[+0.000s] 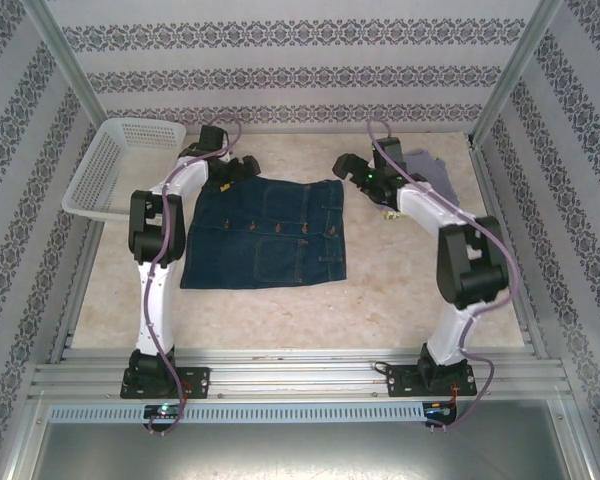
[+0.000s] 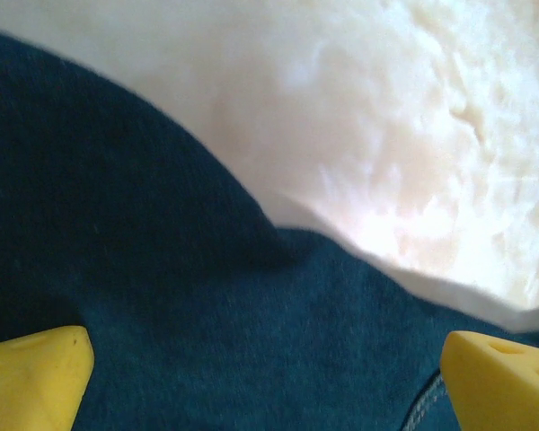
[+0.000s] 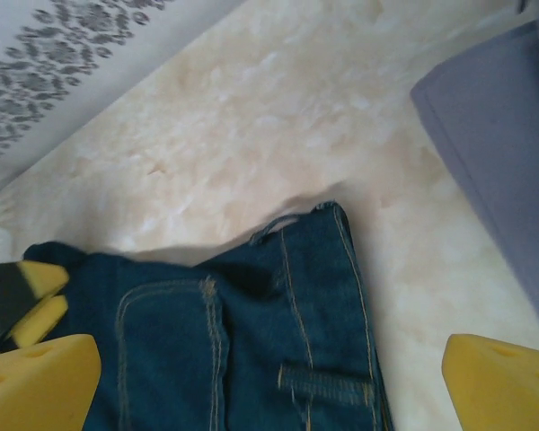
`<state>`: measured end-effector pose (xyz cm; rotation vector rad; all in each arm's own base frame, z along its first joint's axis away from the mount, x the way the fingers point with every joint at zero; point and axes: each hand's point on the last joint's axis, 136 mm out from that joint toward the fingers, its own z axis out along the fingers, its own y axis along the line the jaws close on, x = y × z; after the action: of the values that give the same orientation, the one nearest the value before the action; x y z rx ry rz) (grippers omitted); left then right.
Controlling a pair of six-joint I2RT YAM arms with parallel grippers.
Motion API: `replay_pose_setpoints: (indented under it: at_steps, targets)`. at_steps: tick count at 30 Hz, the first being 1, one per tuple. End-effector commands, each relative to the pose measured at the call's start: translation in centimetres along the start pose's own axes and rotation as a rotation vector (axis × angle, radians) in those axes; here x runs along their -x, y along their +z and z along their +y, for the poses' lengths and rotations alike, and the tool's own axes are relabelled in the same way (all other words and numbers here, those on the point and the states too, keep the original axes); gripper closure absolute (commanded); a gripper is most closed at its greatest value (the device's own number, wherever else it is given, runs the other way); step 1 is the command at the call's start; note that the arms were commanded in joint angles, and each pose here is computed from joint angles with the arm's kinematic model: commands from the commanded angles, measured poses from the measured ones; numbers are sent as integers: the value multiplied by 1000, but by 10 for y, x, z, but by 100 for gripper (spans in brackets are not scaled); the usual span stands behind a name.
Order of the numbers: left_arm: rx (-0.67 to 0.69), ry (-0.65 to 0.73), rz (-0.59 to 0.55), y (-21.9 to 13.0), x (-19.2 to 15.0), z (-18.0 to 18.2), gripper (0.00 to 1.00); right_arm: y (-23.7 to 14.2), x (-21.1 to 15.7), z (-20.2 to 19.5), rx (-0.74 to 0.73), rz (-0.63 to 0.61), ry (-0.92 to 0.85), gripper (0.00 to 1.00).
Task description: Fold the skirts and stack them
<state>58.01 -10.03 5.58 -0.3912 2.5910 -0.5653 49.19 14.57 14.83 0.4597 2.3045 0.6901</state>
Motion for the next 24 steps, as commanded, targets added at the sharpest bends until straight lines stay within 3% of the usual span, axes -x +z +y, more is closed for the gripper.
replay_pose_setpoints:
  at_steps: [1,5,11,15,19,24]
  targets:
    - [100,61,-53,-64,13,4,0,-24,-36,-28,-76,69,-22,2]
    - [104,142,-140,-127,10,-9,0,-54,-80,-45,-67,140,47,2]
    - [140,79,-189,-193,-55,13,0,-82,-153,-57,-56,309,87,5]
    - [220,-22,-166,-218,-121,51,0,-93,-202,-60,-28,442,75,7]
    - [331,-134,-51,-232,-178,89,0,-95,-235,-57,22,543,108,10]
    - [367,-272,-43,-246,-211,122,0,-88,-254,-41,86,604,103,19]
